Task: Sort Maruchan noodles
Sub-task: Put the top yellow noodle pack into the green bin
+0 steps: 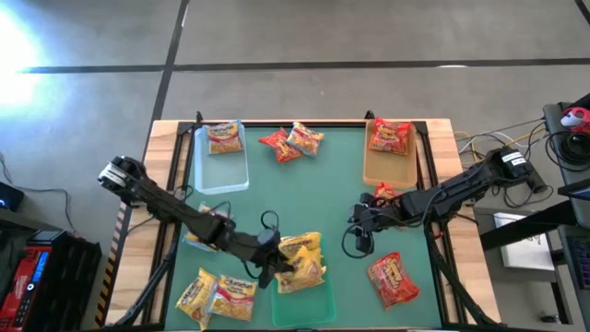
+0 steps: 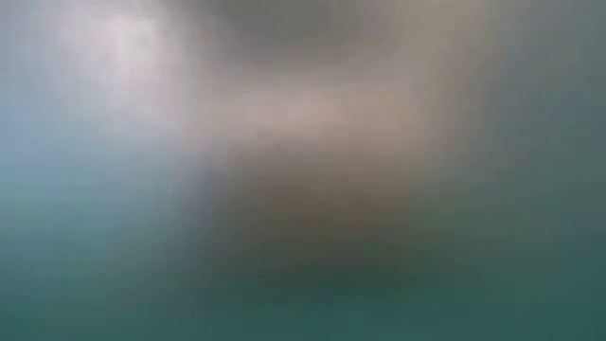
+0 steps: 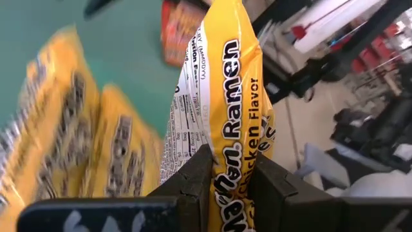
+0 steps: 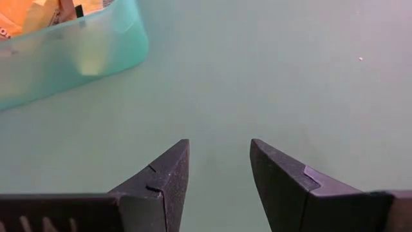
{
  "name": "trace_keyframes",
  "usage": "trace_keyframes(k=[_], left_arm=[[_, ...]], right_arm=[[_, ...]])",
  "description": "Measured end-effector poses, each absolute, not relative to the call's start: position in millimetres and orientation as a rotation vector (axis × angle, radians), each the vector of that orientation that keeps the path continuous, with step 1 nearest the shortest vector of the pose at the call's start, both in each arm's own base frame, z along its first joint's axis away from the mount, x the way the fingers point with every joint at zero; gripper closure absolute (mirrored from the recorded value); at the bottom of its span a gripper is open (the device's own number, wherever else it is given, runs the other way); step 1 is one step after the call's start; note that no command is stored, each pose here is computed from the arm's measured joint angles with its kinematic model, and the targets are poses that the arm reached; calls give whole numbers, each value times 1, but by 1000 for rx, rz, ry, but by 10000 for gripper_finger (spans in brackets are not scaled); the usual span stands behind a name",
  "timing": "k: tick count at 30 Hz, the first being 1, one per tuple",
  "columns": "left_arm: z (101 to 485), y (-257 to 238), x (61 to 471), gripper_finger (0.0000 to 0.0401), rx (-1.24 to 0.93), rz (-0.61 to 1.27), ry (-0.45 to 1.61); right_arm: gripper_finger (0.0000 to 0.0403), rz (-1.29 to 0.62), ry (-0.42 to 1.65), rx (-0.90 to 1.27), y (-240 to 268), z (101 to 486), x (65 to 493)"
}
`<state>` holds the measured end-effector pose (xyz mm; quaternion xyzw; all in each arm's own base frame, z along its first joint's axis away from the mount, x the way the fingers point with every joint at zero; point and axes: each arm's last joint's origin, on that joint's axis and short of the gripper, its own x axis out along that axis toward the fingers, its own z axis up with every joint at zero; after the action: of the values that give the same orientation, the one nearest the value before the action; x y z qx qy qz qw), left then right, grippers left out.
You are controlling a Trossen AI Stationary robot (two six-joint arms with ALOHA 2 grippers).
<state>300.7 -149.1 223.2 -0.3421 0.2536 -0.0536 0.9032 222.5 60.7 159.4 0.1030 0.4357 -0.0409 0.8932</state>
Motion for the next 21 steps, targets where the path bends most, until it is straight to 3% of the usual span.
trace_keyframes(k=[15, 21], left_arm=[[187, -165, 326, 341, -719, -155, 671], [184, -164, 329, 311, -732, -99, 741]], right_arm=[[248, -90, 908, 220, 61, 159, 222], [248, -93, 911, 226, 60, 159, 222]])
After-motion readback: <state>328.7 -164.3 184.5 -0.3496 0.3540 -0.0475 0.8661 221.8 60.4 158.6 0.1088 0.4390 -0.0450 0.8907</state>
